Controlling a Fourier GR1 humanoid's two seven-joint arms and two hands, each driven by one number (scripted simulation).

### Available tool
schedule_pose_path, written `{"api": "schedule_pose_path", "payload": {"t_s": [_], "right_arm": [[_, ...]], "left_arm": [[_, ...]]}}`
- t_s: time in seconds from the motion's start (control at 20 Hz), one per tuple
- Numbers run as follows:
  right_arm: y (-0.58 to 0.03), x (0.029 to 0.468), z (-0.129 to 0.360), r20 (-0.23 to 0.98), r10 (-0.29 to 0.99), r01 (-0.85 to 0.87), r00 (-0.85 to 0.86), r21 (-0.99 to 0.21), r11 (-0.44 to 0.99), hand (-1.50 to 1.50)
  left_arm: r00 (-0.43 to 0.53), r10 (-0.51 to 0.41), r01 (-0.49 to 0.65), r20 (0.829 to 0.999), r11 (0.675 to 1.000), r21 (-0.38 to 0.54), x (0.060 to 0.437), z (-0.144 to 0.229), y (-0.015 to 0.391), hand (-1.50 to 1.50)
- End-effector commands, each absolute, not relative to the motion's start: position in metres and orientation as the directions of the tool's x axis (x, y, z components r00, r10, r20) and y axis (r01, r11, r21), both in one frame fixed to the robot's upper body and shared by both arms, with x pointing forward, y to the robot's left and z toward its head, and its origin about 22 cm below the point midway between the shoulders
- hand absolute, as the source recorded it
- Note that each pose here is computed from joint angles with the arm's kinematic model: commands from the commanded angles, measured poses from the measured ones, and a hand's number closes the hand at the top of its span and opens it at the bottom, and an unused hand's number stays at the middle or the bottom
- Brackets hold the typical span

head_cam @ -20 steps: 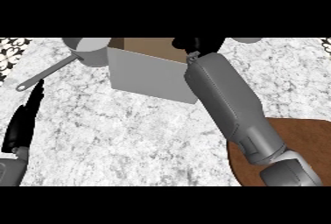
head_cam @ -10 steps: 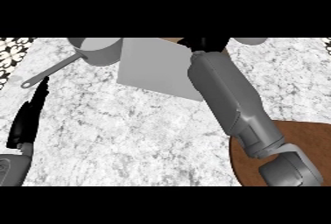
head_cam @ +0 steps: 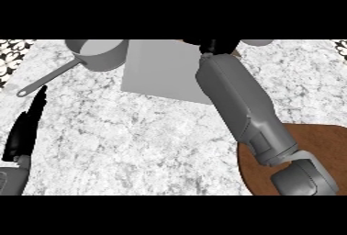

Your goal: Pick the tomato from the cutting board and place it in the cardboard box

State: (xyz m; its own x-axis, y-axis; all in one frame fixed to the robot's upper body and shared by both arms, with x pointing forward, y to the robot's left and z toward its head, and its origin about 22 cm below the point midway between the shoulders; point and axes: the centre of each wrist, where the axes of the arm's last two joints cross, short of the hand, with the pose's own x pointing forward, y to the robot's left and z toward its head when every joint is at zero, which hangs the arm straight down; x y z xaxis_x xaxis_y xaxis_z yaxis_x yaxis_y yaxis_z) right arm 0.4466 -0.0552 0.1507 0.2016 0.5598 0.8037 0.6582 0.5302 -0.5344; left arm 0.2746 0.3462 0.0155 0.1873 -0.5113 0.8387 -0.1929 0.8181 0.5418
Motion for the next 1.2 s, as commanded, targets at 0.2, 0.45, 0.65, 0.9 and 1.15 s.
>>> {"api": "schedule_pose_path", "payload": {"t_s": [0.2, 0.45, 0.65, 0.9, 1.15], "right_arm": [[-0.062, 0.433, 0.144, 0.905, 0.422, 0.765, 0.054, -0.309, 0.566, -1.5], [-0.075, 0.403, 0.124, 0.917, 0.389, 0.763, 0.083, -0.31, 0.567, -1.5], [-0.096, 0.376, 0.111, 0.908, 0.402, 0.764, 0.118, -0.342, 0.547, -1.5], [-0.127, 0.325, 0.103, 0.902, 0.41, 0.758, 0.134, -0.36, 0.544, -1.5], [-0.149, 0.258, 0.096, 0.884, 0.431, 0.7, 0.179, -0.423, 0.576, -1.5]], "left_arm": [[0.223, -0.514, -0.214, 0.828, 0.803, 0.556, 0.267, 0.024, 0.37, 0.0], [0.262, -0.489, -0.246, 0.832, 0.799, 0.548, 0.248, -0.002, 0.363, 0.0], [0.26, -0.489, -0.267, 0.833, 0.792, 0.548, 0.246, 0.013, 0.377, 0.0], [0.292, -0.473, -0.259, 0.831, 0.797, 0.545, 0.233, 0.006, 0.385, 0.0], [0.271, -0.488, -0.272, 0.829, 0.788, 0.553, 0.234, 0.014, 0.387, 0.0]]}}
